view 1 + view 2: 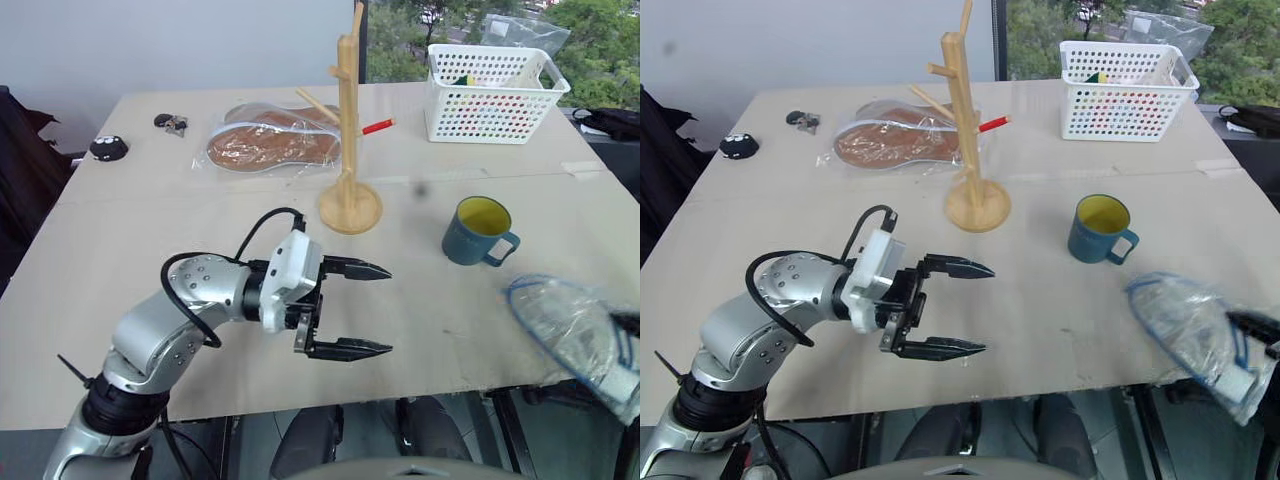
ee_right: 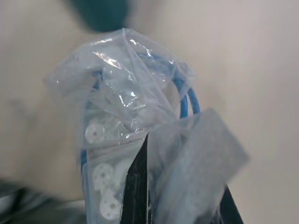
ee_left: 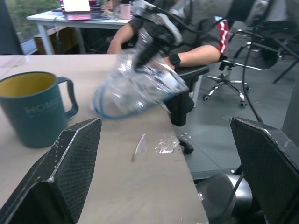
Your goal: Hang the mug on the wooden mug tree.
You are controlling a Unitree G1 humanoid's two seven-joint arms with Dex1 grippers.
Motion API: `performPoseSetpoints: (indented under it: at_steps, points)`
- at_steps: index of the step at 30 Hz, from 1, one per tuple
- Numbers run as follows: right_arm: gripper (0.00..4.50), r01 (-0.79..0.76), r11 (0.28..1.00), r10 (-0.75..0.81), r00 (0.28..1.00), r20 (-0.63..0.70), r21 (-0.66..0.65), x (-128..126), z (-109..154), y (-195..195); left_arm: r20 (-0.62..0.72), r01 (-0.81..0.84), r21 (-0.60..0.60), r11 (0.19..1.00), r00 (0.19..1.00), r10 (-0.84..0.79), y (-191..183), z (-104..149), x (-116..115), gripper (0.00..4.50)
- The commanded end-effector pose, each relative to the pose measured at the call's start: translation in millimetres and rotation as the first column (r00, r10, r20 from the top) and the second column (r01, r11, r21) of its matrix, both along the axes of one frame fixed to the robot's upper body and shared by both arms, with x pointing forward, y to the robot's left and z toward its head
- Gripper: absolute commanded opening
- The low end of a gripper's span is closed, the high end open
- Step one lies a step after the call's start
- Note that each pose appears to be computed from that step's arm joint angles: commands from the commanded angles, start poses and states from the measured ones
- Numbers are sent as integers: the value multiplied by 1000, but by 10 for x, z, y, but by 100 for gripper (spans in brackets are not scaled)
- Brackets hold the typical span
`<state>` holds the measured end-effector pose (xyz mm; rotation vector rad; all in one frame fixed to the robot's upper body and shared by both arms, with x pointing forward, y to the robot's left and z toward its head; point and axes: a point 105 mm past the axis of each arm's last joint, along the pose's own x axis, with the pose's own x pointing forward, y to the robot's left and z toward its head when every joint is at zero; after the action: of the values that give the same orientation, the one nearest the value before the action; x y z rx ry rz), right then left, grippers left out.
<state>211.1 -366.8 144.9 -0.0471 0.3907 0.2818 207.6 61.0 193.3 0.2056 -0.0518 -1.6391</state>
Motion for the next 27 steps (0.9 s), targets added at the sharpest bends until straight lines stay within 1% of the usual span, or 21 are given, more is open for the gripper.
performPoseSetpoints:
  at_steps: [1,4,7,10,13,15,16,17,18,20,23,26,27]
  points:
    - [3,104,989,-90,987,133,-105,207,275,-290,35,-57,-6,998,998,57,-64,69,92,450]
    - [3,157,981,-132,970,202,-111,438,345,-368,48,-164,2,986,985,164,-132,73,251,450]
    - [3,171,979,-142,962,233,-110,589,340,-364,45,-204,-4,979,978,204,-195,82,297,450]
    - [3,157,983,-130,961,245,-92,688,330,-304,53,-236,-10,972,970,236,-247,76,339,450]
    - [88,154,983,-124,957,262,-101,694,371,-297,50,-251,-22,968,967,252,-279,69,347,450]
    - [185,176,979,-138,942,305,-101,651,492,-339,47,-256,-22,966,965,257,-266,56,331,450]
    - [219,177,980,-138,934,330,-94,625,567,-338,47,-259,-22,966,965,260,-255,50,323,450]
    - [276,156,984,-119,928,353,-81,582,653,-301,47,-262,-20,965,964,263,-242,43,319,450]
    - [311,120,990,-84,925,371,-75,519,742,-230,47,-267,-19,964,962,267,-230,36,317,450]
    - [311,53,997,-27,927,374,-59,384,861,-79,47,-276,-15,961,960,277,-206,20,315,450]
    - [311,-38,998,51,938,343,-44,223,934,187,43,-284,-4,959,958,284,-178,-22,316,450]
    - [311,-134,991,135,952,276,-21,152,852,537,44,-288,7,958,957,288,-179,-79,331,450]
    - [311,-172,985,169,956,241,-8,147,725,719,44,-297,3,955,954,297,-190,-85,357,450]
